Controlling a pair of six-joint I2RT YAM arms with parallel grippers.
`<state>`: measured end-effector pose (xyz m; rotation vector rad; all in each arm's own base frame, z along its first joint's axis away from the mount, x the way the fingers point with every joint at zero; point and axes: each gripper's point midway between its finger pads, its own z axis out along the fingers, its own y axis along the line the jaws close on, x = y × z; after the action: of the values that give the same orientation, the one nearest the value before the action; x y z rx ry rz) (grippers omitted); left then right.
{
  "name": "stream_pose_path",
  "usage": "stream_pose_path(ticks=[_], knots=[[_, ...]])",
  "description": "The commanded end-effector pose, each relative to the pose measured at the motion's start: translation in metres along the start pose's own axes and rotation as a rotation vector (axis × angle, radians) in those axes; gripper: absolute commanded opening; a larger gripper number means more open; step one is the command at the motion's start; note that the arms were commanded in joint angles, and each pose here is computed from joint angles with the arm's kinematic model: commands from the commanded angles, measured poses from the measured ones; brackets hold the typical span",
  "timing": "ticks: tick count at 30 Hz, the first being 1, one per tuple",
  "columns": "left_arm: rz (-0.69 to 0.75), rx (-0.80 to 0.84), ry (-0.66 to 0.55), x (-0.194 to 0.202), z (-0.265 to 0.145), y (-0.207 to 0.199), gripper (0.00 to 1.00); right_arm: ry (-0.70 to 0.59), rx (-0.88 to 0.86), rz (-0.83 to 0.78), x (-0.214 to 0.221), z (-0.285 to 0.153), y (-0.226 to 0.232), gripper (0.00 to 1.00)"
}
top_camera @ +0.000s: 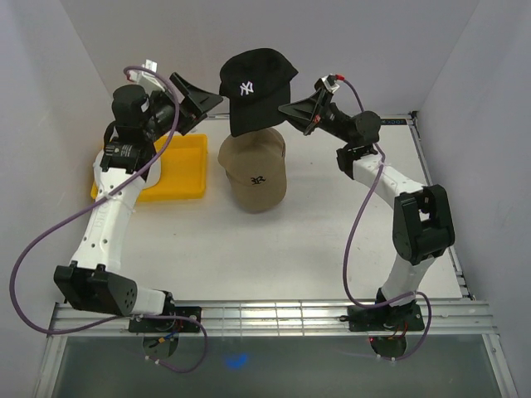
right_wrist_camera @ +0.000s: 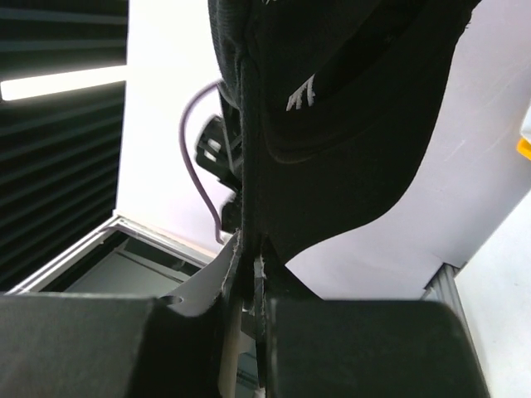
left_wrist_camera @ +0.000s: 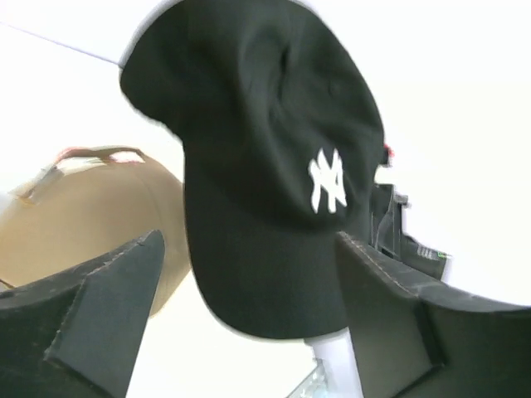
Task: Stack the hats
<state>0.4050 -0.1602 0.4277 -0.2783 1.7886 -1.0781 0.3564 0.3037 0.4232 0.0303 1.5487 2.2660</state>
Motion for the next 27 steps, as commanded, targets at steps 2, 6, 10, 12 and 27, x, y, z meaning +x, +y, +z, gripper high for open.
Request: stream_pose_path(ticks=[2, 6, 10, 12, 27], knots=[[-0.044, 0.119, -0.048, 0.007, -0.034, -0.017, 0.98, 0.01, -0.186, -0.087, 0.001, 0.003, 0.052, 0.08], [-0.116, 0.192, -0.007, 0.027, -0.035, -0.01, 0.98, 0.004, -0.201, -0.053, 0.001, 0.001, 0.048, 0.08], [-0.178, 0.285, 0.007, 0.036, -0.032, -0.011, 0.94, 0.001, -0.21, -0.038, 0.004, -0.002, 0.045, 0.08], [-0.207, 0.293, 0.016, 0.04, -0.028, -0.006, 0.93, -0.001, -0.217, -0.023, 0.006, -0.002, 0.043, 0.08], [-0.355, 0.395, 0.008, 0.051, -0.018, 0.002, 0.91, 0.031, -0.234, 0.052, 0.018, 0.008, 0.022, 0.08]])
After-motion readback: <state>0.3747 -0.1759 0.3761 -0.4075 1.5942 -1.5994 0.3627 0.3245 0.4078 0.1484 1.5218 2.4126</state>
